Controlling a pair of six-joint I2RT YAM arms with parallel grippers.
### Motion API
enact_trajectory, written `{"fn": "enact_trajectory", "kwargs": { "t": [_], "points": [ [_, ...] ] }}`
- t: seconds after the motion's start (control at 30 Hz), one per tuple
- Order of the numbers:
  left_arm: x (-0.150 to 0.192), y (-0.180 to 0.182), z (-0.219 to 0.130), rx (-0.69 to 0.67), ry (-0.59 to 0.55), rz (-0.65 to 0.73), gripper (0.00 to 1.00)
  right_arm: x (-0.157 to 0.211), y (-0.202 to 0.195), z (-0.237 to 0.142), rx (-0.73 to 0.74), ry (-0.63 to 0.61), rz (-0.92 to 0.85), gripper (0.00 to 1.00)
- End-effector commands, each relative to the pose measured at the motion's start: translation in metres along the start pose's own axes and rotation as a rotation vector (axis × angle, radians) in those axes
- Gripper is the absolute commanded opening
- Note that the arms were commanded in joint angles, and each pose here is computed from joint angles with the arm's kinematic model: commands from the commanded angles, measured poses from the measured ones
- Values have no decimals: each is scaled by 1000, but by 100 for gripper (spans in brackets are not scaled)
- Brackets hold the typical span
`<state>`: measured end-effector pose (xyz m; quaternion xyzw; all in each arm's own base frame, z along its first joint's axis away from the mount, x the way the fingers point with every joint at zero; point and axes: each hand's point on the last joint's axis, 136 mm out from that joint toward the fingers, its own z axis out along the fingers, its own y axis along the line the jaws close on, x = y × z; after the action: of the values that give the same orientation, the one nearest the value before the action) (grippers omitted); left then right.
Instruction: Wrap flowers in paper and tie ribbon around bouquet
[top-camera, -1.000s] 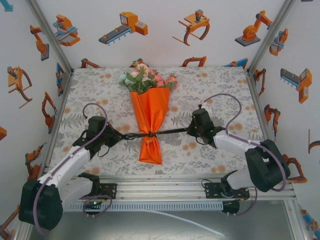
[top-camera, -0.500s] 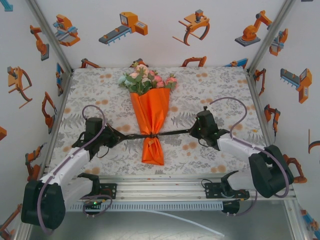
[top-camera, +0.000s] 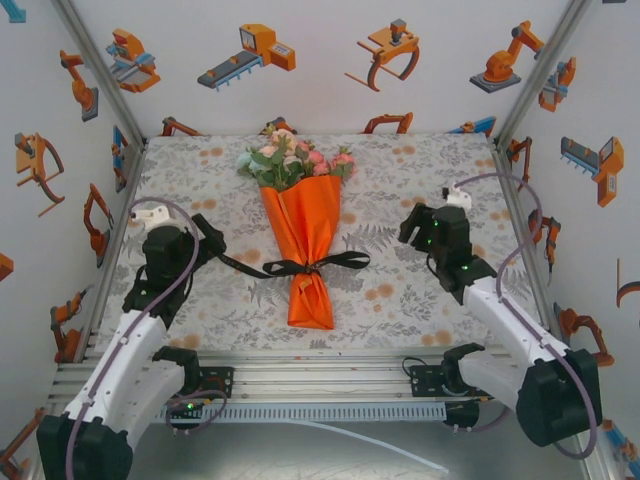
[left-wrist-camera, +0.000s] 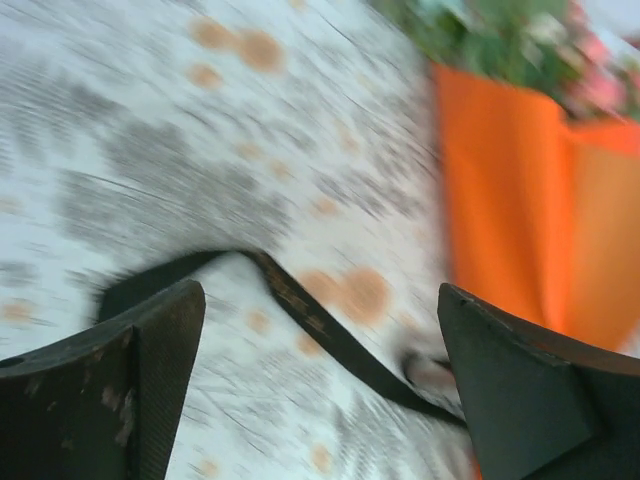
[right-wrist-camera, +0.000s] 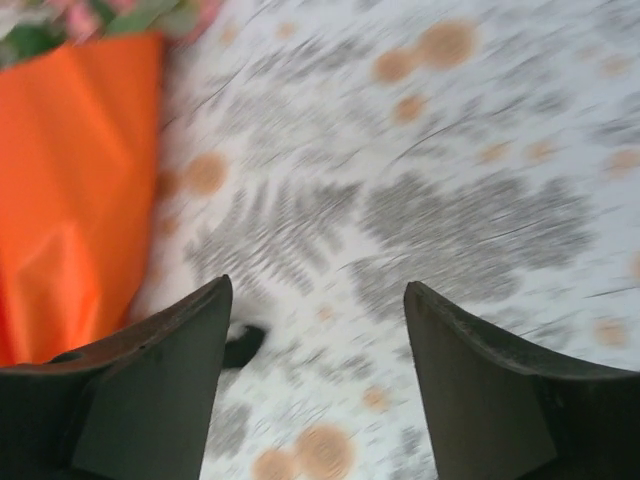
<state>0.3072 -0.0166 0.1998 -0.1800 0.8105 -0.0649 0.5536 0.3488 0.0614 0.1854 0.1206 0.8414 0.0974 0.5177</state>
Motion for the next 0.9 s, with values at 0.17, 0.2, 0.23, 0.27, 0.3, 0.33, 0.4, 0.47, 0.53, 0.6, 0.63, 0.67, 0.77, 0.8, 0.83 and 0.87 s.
{"fn": "enact_trajectory", "kwargs": {
  "t": [0.17, 0.2, 0.23, 0.27, 0.3, 0.33, 0.4, 0.47, 0.53, 0.6, 0.63, 0.67, 0.77, 0.8, 0.83, 0.87],
  "points": [
    [6, 97, 50, -396, -69, 235, 97, 3, -117, 39, 419, 38, -88, 70],
    [14, 102, 61, -366, -55, 194, 97, 0, -120, 45, 403, 39, -88, 70],
    [17, 103, 70, -324, -68, 165, 97, -3, -120, 52, 391, 21, -103, 71],
    [17, 101, 78, -290, -84, 152, 97, -4, -122, 59, 392, 4, -118, 72],
    [17, 98, 86, -251, -91, 139, 97, -1, -124, 66, 388, 29, -150, 73],
    [21, 96, 95, -217, -53, 105, 97, 0, -128, 73, 408, 46, -177, 74],
    [29, 86, 110, -119, -55, 106, 97, 5, -132, 82, 411, 9, -212, 74],
    [31, 79, 112, -99, -8, 128, 97, 15, -133, 86, 349, -31, -205, 76],
    [35, 64, 109, 1, -54, 165, 97, 19, -125, 83, 290, -51, -221, 77],
    [44, 53, 103, 52, -58, 214, 97, 23, -118, 80, 228, -79, -229, 78],
    [45, 49, 103, 67, -91, 230, 97, 24, -117, 78, 208, -91, -227, 79],
    [48, 48, 109, 70, -122, 239, 97, 28, -116, 77, 184, -112, -225, 80],
    [57, 47, 121, 24, 9, 270, 97, 34, -114, 76, 159, -139, -239, 87],
    [52, 42, 125, 26, -48, 293, 97, 35, -115, 78, 164, -133, -234, 89],
    [55, 41, 126, 14, -58, 307, 97, 35, -116, 77, 173, -124, -232, 93],
    [58, 47, 125, -30, -9, 304, 97, 34, -115, 77, 168, -135, -236, 99]
  ]
}}
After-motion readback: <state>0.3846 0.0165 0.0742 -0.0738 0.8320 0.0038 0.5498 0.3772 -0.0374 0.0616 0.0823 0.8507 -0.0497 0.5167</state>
